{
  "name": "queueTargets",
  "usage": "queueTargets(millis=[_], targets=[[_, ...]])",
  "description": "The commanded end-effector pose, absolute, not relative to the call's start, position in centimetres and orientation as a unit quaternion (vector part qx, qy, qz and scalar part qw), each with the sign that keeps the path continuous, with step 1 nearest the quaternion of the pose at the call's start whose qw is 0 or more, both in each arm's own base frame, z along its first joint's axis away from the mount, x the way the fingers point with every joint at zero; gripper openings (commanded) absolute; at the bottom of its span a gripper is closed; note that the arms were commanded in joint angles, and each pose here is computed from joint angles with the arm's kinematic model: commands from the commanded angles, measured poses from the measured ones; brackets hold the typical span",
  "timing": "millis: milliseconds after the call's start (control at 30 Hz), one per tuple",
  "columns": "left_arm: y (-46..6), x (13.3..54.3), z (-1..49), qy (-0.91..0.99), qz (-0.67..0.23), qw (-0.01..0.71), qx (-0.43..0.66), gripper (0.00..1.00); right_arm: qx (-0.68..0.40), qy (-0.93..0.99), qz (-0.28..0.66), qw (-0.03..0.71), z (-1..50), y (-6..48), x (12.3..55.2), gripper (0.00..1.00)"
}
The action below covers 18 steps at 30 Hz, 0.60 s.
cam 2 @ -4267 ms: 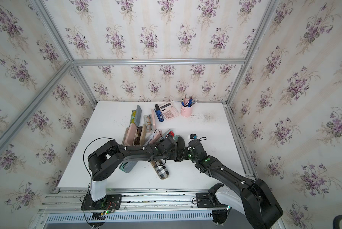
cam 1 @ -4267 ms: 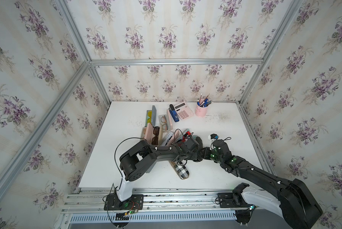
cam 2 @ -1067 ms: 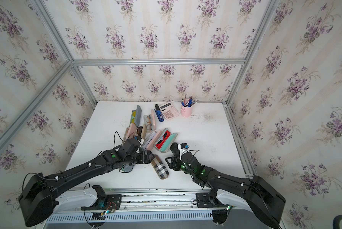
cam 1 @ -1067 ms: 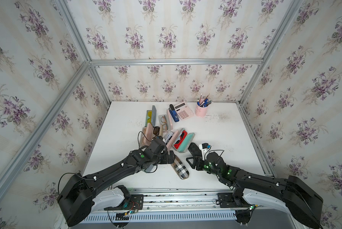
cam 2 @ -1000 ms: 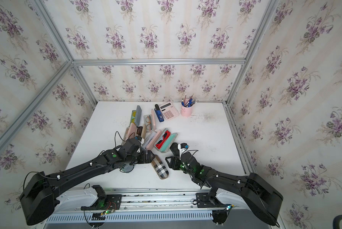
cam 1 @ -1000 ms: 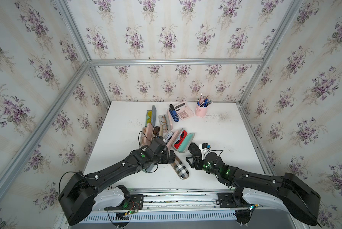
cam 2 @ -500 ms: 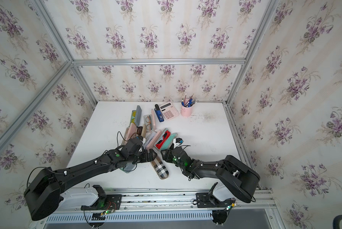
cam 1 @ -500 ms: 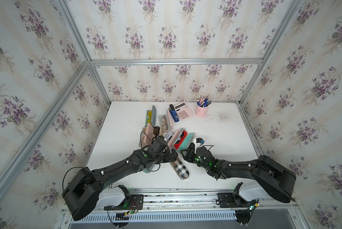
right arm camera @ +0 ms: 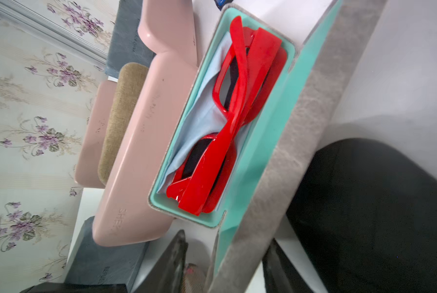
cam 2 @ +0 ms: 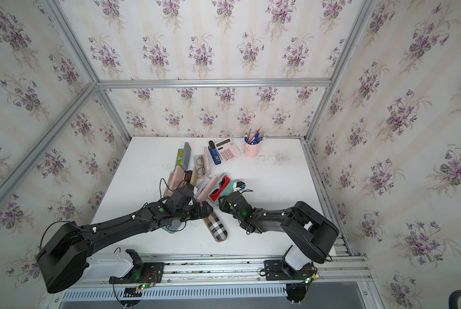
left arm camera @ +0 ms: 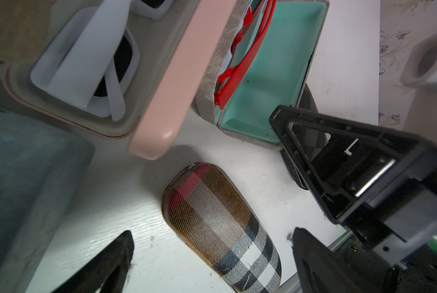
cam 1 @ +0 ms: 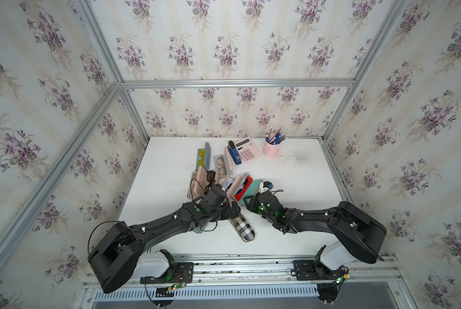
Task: Close the glasses case
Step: Close the glasses case at the center of the board.
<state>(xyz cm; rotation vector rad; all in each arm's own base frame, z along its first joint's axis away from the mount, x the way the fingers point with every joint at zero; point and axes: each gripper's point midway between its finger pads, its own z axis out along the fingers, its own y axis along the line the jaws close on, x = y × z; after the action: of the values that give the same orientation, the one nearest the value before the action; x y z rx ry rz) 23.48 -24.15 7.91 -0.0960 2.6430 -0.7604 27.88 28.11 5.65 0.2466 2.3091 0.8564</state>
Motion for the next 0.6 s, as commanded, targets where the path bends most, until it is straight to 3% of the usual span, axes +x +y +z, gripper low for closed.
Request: queueTargets(millis=[0, 367, 567], targets=[[-24.6, 24.0, 8.4, 0.937, -0.283, 0.203, -0.035, 0.99, 0.085, 0.894, 0.302, 0.320, 4.7, 27.8, 27.8, 0.44], [-24.9, 24.1, 8.7, 0.934, -0.289, 0.206, -0.033, 0.99, 0.049, 0.914, 0.246, 0.318, 4.4, 26.9, 27.8, 0.27], [-25.2, 24.1, 8.7, 0.936, -0.286, 0.204, -0.030, 0.99, 0.023, 0.925, 0.208, 0.317, 4.4, 25.9, 27.4, 0.26]])
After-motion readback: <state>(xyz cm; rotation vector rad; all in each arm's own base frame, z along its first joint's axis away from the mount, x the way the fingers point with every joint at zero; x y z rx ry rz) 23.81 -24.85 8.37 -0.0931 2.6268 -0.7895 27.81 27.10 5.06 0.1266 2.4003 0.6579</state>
